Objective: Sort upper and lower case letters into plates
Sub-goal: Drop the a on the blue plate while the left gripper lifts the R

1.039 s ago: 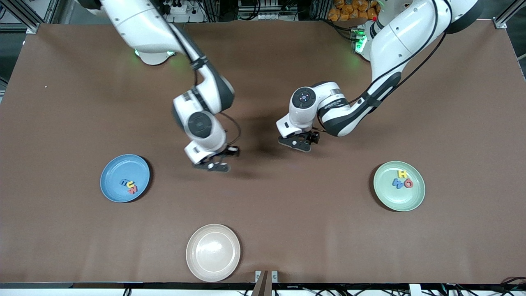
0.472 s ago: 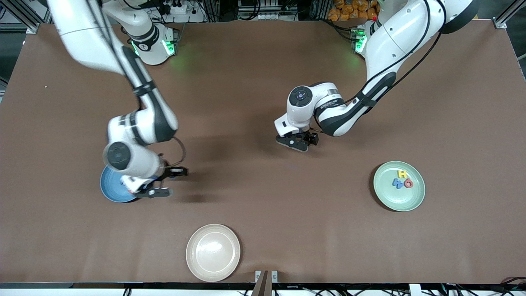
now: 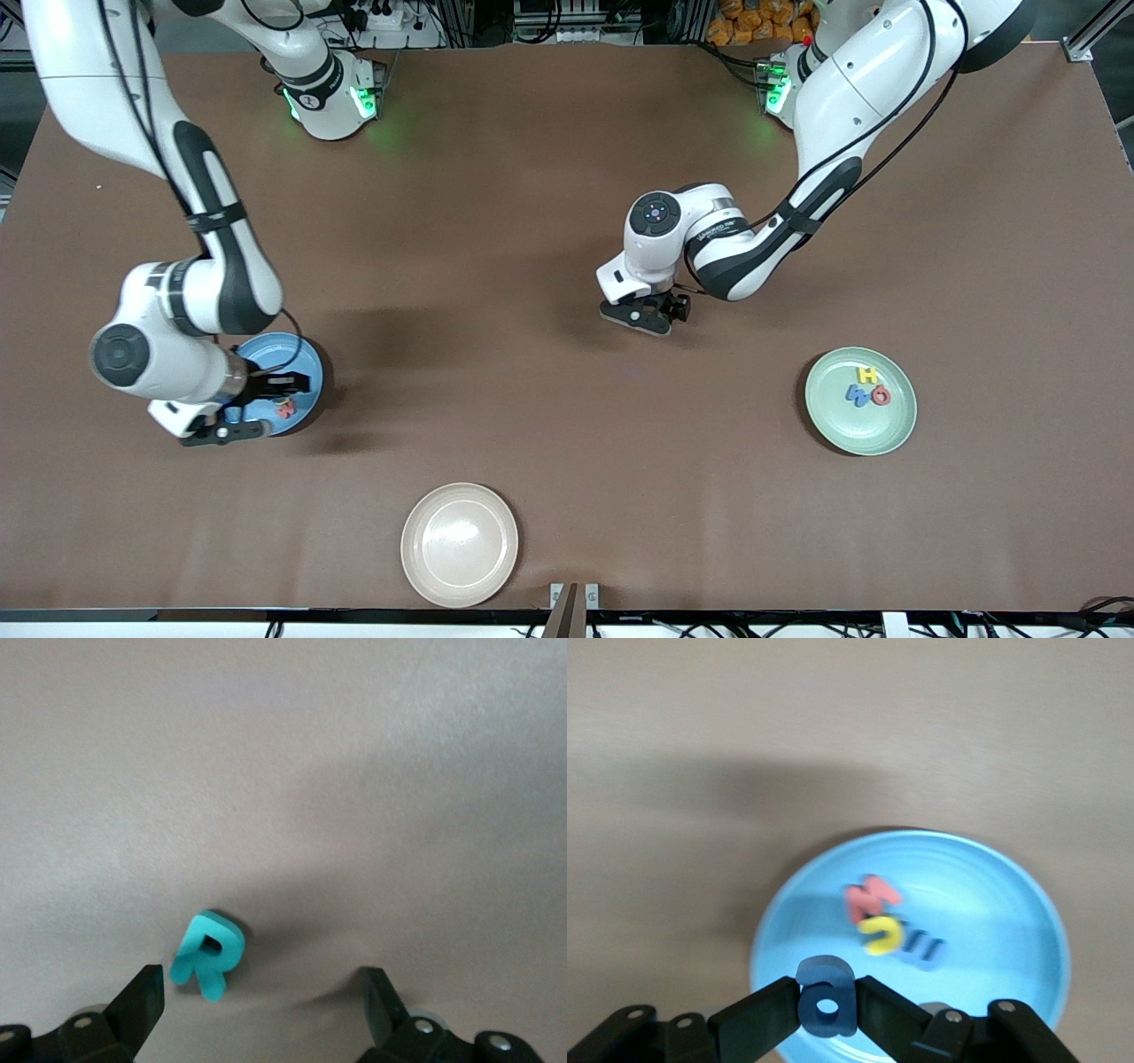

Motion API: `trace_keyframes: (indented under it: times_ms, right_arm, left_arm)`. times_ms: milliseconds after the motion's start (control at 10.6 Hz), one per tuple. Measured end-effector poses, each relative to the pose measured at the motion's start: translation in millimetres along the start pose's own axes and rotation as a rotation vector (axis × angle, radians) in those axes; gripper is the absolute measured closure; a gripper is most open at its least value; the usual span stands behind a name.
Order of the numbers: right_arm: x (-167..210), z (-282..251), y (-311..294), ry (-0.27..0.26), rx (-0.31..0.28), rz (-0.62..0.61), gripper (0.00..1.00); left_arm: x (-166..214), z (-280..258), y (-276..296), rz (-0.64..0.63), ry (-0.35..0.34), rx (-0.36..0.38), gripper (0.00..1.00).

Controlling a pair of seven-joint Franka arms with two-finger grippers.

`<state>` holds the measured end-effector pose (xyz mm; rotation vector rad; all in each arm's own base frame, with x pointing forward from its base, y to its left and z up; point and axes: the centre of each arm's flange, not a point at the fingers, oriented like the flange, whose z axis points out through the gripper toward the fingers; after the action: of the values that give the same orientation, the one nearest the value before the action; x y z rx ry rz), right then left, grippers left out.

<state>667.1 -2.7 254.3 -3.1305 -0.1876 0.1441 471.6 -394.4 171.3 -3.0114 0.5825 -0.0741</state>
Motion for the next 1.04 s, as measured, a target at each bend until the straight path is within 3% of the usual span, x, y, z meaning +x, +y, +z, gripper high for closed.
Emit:
trace_keyframes:
  times_ms: [472,850,1039]
  right_arm:
    - [-12,8,37,-0.042,0.009,0.022,0.65]
    - [-32,48,54,-0.14,0.031,0.044,0.65]
    - [-36,53,53,-0.178,0.039,0.042,0.43]
  left_arm:
    - [9,-1,-16,0.023,0.006,0.001,0.0]
    - [10,-1,-20,0.05,0.005,0.002,0.02]
    - [10,0,-20,0.051,0.005,0.002,0.08]
